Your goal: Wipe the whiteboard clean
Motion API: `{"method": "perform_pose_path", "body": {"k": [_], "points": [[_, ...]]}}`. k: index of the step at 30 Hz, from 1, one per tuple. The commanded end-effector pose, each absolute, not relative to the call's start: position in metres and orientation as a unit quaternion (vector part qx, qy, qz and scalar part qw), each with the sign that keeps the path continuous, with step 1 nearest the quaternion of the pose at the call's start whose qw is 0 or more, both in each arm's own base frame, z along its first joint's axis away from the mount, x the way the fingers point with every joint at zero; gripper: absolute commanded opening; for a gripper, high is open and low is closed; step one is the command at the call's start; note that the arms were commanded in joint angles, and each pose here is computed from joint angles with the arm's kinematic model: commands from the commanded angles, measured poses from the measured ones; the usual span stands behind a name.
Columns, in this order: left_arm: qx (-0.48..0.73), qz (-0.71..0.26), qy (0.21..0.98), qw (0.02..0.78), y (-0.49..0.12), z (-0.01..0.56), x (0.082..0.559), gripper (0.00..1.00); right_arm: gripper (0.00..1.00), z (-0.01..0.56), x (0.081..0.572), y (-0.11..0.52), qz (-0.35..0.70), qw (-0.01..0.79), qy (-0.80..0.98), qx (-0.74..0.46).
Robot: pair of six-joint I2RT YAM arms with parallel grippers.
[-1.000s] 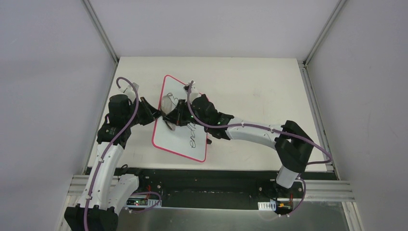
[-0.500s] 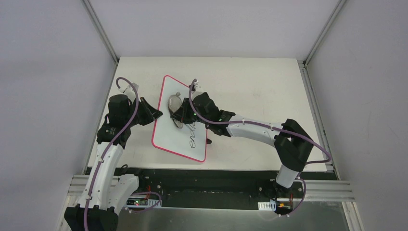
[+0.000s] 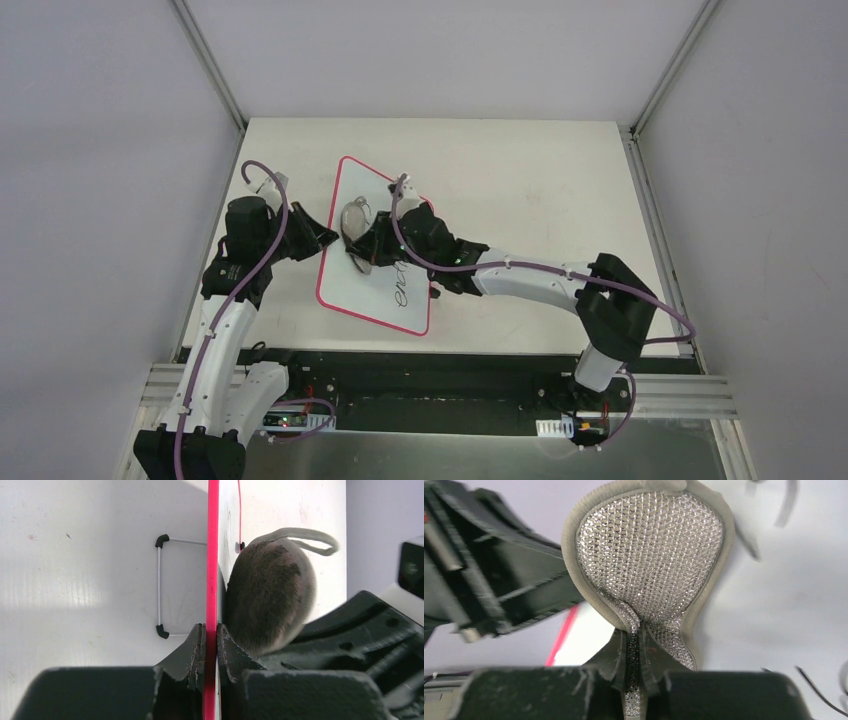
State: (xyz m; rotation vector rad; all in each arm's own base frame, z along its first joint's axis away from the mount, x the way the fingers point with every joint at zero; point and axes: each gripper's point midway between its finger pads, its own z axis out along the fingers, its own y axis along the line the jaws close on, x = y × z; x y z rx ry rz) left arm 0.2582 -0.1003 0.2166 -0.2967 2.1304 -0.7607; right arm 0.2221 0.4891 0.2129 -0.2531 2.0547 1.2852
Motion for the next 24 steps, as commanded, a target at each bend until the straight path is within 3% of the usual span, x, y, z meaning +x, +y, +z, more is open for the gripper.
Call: {"method": "perform_pose_path", "body": {"k": [1, 5, 13, 20, 24], "points": [[-0.105, -0.318, 0.861, 0.382, -0.110, 0.204, 0.244, 0.00, 0.00, 0.157, 0.232, 0.449, 0.453, 0.309, 0.834, -0.052], [-0.103, -0.320, 0.860, 0.383, -0.111, 0.205, 0.244, 0.00, 0.00, 0.152, 0.238, 0.442, 0.437, 0.319, 0.840, -0.043], [-0.099, -0.324, 0.862, 0.377, -0.112, 0.203, 0.244, 0.00, 0.00, 0.203, 0.242, 0.496, 0.484, 0.325, 0.808, -0.089], [-0.095, -0.332, 0.862, 0.370, -0.116, 0.202, 0.244, 0.00, 0.00, 0.234, 0.289, 0.517, 0.482, 0.375, 0.790, -0.059], [-0.095, -0.332, 0.862, 0.370, -0.116, 0.202, 0.244, 0.00, 0.00, 0.223, 0.317, 0.511, 0.476, 0.378, 0.793, -0.034]]}}
